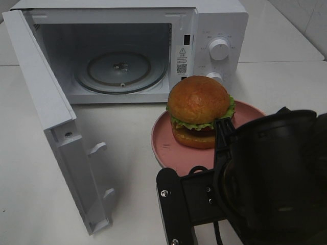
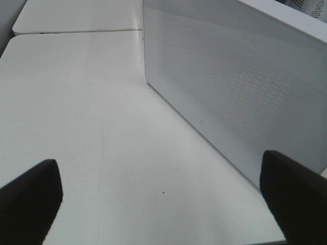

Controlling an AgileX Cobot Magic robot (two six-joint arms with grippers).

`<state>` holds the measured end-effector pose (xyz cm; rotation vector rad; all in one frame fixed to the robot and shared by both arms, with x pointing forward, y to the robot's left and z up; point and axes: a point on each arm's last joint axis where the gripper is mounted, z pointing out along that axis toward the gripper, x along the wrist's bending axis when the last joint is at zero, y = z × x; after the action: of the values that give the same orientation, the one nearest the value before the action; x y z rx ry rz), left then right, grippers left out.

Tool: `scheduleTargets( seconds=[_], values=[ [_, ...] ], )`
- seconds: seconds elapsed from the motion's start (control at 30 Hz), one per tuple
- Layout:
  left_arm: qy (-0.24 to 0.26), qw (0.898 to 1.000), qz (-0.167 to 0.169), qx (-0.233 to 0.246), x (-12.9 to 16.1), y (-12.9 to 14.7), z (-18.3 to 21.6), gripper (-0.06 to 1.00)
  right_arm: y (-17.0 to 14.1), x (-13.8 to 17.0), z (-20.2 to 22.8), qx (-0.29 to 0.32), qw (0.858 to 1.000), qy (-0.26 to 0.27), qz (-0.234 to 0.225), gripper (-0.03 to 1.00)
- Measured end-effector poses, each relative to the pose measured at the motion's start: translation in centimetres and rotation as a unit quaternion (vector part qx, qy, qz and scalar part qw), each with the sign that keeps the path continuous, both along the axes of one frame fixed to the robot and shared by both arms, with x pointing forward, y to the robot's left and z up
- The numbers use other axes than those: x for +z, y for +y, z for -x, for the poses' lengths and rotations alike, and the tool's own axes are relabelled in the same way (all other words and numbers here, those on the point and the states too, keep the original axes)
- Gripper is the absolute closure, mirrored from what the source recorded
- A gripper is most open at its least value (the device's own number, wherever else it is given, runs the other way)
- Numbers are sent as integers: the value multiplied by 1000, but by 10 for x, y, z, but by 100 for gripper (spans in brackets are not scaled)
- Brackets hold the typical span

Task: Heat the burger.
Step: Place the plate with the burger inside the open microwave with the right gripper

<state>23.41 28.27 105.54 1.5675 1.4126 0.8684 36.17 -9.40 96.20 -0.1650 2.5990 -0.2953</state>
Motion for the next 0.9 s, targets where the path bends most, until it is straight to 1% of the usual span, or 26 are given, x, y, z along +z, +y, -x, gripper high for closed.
scheduleTargets(
  seconds=[0.07, 0.1, 0.13, 0.17, 0.23, 0.27, 0.3, 0.37, 0.4, 0.43, 0.5, 0.57, 0.6, 0.63, 0.67, 0.73, 0.77, 0.83, 0.9],
  values=[
    [0, 1000, 0, 0, 0, 0, 0, -5, 0, 0, 0, -1, 1000, 1, -1, 91],
    [0, 1000, 0, 0, 0, 0, 0, -5, 2, -1, 0, 1, 1000, 2, -13, 91],
    [0, 1000, 0, 0, 0, 0, 0, -5, 2, -1, 0, 1, 1000, 2, -13, 91],
    [0, 1000, 0, 0, 0, 0, 0, -5, 5, -1, -1, 11, 1000, 6, -27, 91],
    [0, 1000, 0, 0, 0, 0, 0, -5, 5, -2, -2, 17, 999, 8, -31, 91],
    [0, 1000, 0, 0, 0, 0, 0, -5, 6, -2, -8, 37, 999, 13, -37, 91],
    [0, 1000, 0, 0, 0, 0, 0, -5, 6, -2, -8, 37, 999, 13, -37, 91],
    [0, 1000, 0, 0, 0, 0, 0, -5, 4, -2, -17, 59, 997, 17, -35, 91],
    [0, 1000, 0, 0, 0, 0, 0, -5, 4, -2, -17, 59, 997, 17, -35, 91],
    [0, 1000, 0, 0, 0, 0, 0, -5, 1, -2, -24, 75, 997, 20, -29, 91],
    [0, 1000, 0, 0, 0, 0, 0, -5, -1, -3, -27, 79, 996, 21, -27, 91],
    [0, 1000, 0, 0, 0, 0, 0, -5, -4, -3, -36, 103, 994, 23, -25, 91],
    [0, 1000, 0, 0, 0, 0, 0, -5, -4, -3, -36, 103, 994, 23, -25, 91],
    [0, 1000, 0, 0, 0, 0, 0, -5, -4, -3, -40, 123, 992, 23, -28, 91],
    [0, 1000, 0, 0, 0, 0, 0, -5, -4, -3, -40, 123, 992, 23, -28, 91],
    [0, 1000, 0, 0, 0, 0, 0, -5, -3, -3, -46, 159, 987, 20, -31, 91],
    [0, 1000, 0, 0, 0, 0, 0, -5, -3, -3, -46, 159, 987, 20, -31, 91],
    [0, 1000, 0, 0, 0, 0, 0, -5, -3, -3, -52, 201, 979, 15, -30, 91],
    [0, 1000, 0, 0, 0, 0, 0, -5, -3, -2, -54, 211, 977, 13, -30, 91]
  ],
)
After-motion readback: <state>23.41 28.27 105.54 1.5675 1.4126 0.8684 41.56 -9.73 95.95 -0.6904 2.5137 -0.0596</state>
